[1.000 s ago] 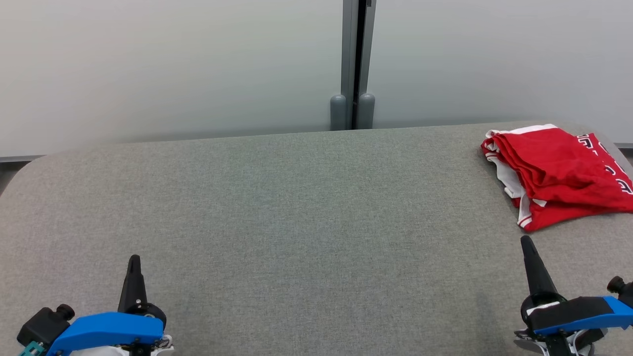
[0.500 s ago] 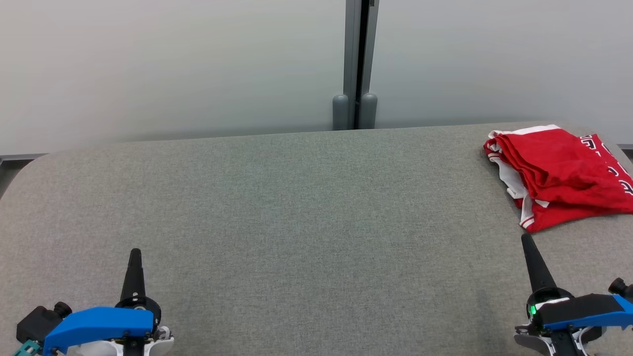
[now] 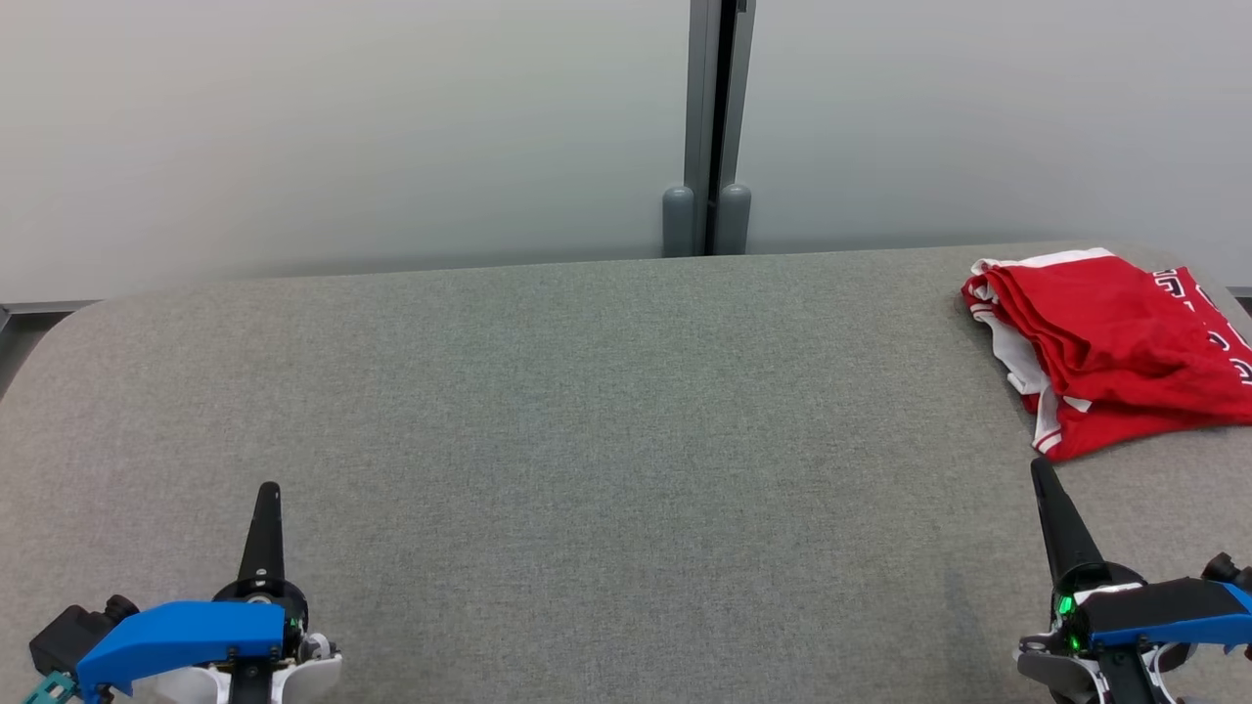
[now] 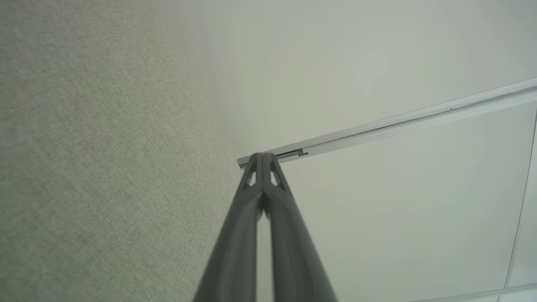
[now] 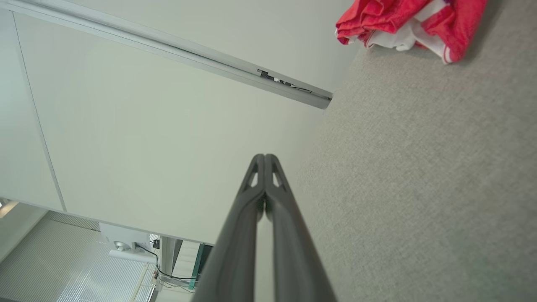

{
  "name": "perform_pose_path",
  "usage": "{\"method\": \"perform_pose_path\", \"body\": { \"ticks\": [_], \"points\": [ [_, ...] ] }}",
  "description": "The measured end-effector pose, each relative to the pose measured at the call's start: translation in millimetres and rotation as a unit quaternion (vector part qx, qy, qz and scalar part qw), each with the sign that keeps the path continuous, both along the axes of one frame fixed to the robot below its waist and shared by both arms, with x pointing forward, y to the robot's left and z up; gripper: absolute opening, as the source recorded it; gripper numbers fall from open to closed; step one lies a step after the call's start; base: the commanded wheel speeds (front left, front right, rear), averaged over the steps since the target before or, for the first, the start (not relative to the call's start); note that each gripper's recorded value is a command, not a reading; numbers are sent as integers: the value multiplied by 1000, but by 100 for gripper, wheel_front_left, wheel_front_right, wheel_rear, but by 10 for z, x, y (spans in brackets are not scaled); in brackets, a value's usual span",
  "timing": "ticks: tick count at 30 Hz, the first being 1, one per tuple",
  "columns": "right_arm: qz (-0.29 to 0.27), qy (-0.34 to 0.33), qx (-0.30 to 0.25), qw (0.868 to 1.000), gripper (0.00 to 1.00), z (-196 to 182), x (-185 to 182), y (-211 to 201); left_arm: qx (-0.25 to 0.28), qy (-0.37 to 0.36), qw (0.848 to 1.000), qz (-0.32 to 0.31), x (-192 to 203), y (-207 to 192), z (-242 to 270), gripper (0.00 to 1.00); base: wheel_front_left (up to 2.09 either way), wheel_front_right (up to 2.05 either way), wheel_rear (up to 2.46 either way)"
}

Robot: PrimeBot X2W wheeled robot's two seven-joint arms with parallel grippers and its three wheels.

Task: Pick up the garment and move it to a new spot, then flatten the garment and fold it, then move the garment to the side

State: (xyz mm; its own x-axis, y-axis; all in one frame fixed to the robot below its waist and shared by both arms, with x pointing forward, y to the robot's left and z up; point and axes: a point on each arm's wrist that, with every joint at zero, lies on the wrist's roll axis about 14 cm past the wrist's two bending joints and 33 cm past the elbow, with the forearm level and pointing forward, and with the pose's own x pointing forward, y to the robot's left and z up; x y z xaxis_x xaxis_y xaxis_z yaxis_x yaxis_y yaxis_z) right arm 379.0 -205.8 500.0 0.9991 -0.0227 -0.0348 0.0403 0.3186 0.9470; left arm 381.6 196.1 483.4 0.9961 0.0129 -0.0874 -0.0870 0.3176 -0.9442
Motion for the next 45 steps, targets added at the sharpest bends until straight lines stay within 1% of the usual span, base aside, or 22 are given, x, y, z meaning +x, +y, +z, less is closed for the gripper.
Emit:
{"method": "perform_pose_path", "body": {
  "ticks": [11,25,41,45],
  "points": [
    [2,-2,47,999,0,2,20,16,-48,-9,999,2,22,12,54,0,0,0,0],
    [5,-9,106,994,0,28,59,40,-107,-21,994,3,35,30,115,0,0,0,0],
    [8,-13,161,987,0,36,79,57,-161,-36,986,2,58,42,194,0,0,0,0],
    [8,-13,162,987,0,35,79,57,-162,-38,986,2,59,42,203,0,0,0,0]
  ]
}}
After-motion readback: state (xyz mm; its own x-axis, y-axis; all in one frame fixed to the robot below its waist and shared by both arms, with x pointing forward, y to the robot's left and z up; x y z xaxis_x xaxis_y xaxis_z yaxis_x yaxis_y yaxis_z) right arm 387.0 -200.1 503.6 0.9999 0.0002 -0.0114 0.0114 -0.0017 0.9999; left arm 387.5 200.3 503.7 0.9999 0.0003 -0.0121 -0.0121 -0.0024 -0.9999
